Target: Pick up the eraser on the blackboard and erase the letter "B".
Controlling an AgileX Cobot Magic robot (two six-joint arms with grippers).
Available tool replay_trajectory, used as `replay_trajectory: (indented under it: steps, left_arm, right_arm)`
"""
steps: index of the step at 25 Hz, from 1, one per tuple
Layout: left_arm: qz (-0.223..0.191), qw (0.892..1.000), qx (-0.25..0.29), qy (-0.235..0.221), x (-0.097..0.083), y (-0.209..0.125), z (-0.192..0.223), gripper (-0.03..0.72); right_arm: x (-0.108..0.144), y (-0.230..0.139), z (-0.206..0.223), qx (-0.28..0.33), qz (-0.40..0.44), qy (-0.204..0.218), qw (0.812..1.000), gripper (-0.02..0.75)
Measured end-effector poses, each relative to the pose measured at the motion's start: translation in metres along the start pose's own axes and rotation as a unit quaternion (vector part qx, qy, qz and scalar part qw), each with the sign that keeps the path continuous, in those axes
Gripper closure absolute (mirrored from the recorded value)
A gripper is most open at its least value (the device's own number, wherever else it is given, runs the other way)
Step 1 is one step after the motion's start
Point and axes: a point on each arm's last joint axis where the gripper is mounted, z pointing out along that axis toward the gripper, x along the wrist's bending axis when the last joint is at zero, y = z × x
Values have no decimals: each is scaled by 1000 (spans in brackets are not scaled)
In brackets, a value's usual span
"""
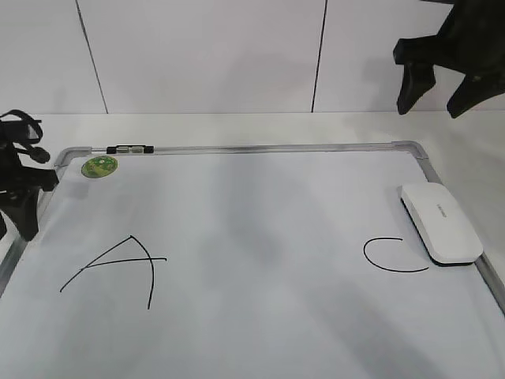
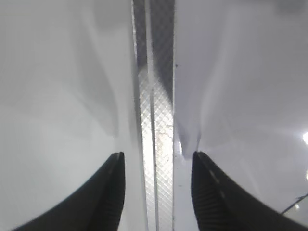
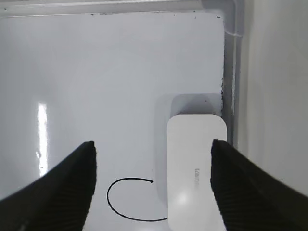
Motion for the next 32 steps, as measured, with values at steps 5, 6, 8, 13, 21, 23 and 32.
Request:
replay_trajectory:
  steps: [5, 6, 8, 13, 21, 23, 32]
  left_arm:
    - [8, 999, -47, 5, -1, 0, -42, 342]
    - [11, 998, -61, 9, -1, -1, -51, 343]
    - [13, 996, -82, 12, -1, -8, -68, 354]
    - [18, 988, -153, 9, -2, -38, -121, 375]
    - [22, 967, -253, -4, -1, -134, -180, 381]
    - [23, 962, -272, -6, 1, -160, -186, 381]
    - [30, 917, -397, -13, 7, -277, -206, 389]
  right_arm:
    - [2, -7, -38, -41, -7, 5, 999, 166]
    - [2, -9, -47, -51, -8, 6, 999, 166]
    - [3, -15, -68, -73, -10, 9, 997, 166]
    - [5, -45, -117, -119, -11, 29, 992, 166]
    - [-2, -135, -162, -149, -14, 36, 988, 166]
    - [-6, -158, -169, -161, -18, 26, 986, 166]
    - [-27, -254, -193, -238, -28, -26, 971, 166]
